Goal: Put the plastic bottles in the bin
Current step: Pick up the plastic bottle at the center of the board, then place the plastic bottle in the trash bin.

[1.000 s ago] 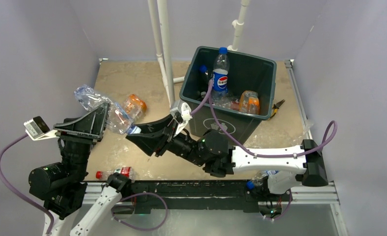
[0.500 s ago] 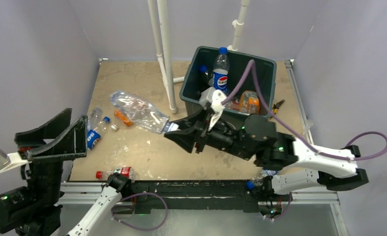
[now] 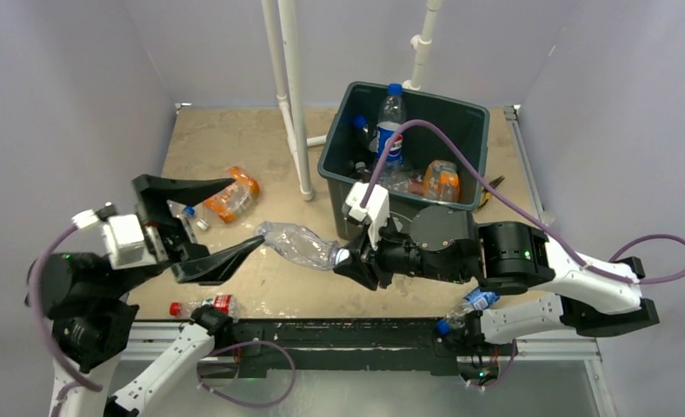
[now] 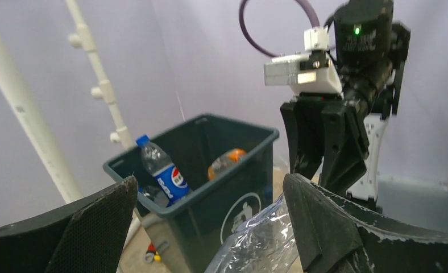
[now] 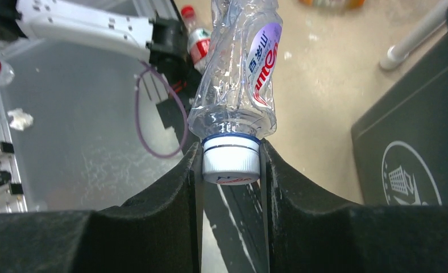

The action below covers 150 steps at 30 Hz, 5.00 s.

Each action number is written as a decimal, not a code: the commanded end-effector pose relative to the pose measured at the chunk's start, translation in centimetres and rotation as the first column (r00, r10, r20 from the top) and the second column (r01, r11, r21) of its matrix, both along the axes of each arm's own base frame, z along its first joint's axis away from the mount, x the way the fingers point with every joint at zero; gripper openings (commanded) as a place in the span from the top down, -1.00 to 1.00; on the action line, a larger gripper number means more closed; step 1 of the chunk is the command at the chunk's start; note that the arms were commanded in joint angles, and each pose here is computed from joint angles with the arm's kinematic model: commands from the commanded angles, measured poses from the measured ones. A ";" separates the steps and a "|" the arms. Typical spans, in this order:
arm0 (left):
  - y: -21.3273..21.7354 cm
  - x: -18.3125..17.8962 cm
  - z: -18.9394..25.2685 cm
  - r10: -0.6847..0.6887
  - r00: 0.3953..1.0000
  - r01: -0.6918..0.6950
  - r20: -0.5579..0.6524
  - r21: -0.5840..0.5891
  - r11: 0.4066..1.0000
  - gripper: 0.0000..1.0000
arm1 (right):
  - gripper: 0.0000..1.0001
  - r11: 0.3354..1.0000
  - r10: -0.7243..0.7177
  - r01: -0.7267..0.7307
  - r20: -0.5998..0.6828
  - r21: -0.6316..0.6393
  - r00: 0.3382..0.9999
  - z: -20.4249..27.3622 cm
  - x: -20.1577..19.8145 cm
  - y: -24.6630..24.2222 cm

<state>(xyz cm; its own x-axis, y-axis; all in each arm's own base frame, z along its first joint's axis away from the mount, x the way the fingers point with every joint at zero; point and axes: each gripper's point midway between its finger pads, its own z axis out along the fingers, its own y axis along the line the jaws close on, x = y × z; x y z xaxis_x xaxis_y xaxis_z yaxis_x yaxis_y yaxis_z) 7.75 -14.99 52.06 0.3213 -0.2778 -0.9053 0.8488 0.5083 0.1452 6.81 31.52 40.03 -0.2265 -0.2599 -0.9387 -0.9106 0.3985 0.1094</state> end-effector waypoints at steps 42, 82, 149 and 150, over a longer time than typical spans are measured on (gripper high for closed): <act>-4.8 5.0 -13.5 -0.129 0.988 0.150 -0.079 0.389 0.909 -0.80 | 1.00 1.000 0.004 0.002 0.203 -0.030 0.979 6.7 2.2 3.6; -5.1 2.3 -5.1 -0.307 0.950 0.296 -0.052 -0.155 0.943 1.00 | -0.98 0.693 0.030 -0.205 0.257 0.691 0.966 15.7 -1.9 0.0; 1.9 3.0 -5.5 0.045 0.980 -0.107 -0.195 -0.321 0.941 -0.99 | 1.00 0.654 -0.605 0.347 0.190 0.672 0.773 20.2 9.4 -6.4; 2.3 3.4 -5.8 0.057 0.975 -0.130 -0.213 -0.345 0.929 -0.99 | 1.00 0.611 -0.685 0.422 0.182 0.670 0.705 20.0 10.5 -8.3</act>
<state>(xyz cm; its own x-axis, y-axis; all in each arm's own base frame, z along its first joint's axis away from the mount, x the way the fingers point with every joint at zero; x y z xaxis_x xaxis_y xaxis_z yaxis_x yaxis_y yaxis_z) 9.56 -14.72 46.43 0.1814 -0.4953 -0.8496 0.8585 0.5011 -0.1088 13.69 29.58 59.05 0.1262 0.3930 -0.9108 -0.7765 0.6105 0.1558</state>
